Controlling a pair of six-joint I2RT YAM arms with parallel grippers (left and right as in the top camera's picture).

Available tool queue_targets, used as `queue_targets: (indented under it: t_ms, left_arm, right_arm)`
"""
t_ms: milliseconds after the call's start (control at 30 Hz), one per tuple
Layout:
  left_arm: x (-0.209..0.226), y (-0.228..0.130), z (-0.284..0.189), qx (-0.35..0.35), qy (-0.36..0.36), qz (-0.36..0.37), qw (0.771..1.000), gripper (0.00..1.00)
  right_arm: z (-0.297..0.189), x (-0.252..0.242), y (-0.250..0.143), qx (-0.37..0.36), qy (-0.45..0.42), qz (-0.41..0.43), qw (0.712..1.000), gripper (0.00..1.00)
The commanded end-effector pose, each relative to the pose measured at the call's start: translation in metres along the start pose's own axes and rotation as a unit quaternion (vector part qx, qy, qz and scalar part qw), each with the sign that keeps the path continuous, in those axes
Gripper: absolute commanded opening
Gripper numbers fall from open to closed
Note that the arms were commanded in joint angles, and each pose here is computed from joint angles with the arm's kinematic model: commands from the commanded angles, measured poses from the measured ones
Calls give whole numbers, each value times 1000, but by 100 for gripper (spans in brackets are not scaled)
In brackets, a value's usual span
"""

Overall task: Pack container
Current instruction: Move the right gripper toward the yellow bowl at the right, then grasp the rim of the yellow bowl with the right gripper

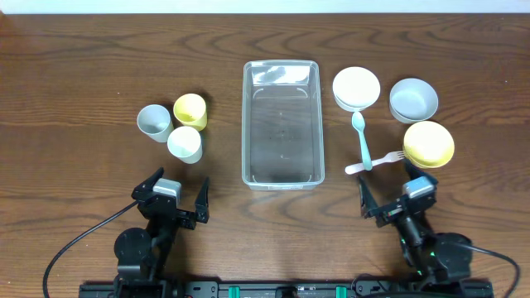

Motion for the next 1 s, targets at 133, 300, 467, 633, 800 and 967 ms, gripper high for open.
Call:
queue_targets:
  t_ms: [133,300,467,633,800,967]
  left_arm:
    - [3,-12,1,18,1,2,1000,98]
    - [3,-12,1,18,1,2,1000,98]
    - [3,-12,1,18,1,2,1000,98]
    - [3,-12,1,18,1,2,1000,98]
    - [3,-12,1,18,1,2,1000,98]
    - [3,-12,1,18,1,2,1000,98]
  right_arm:
    - [7,-51,69,114,-67,38,990,99]
    - [40,-85,77,298,-72,60,950,99]
    - [81,-71,62,399,33,123,908,99]
    - [94,-48,12,491,106,170,848,99]
    - [93,-70,-40,577,-18,253,776,98]
    - [51,-122,-71,609,-257,347,665,99]
Point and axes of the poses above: each gripper's point midway between its finger pads, its own z axis out along the fingers, its own x axis along the line the jaws close on, y = z × x, the point moved 3 cm from there along -z, back along the fingers, and after that the axes turned 14 degrees about -z, right-handed, at the moved point
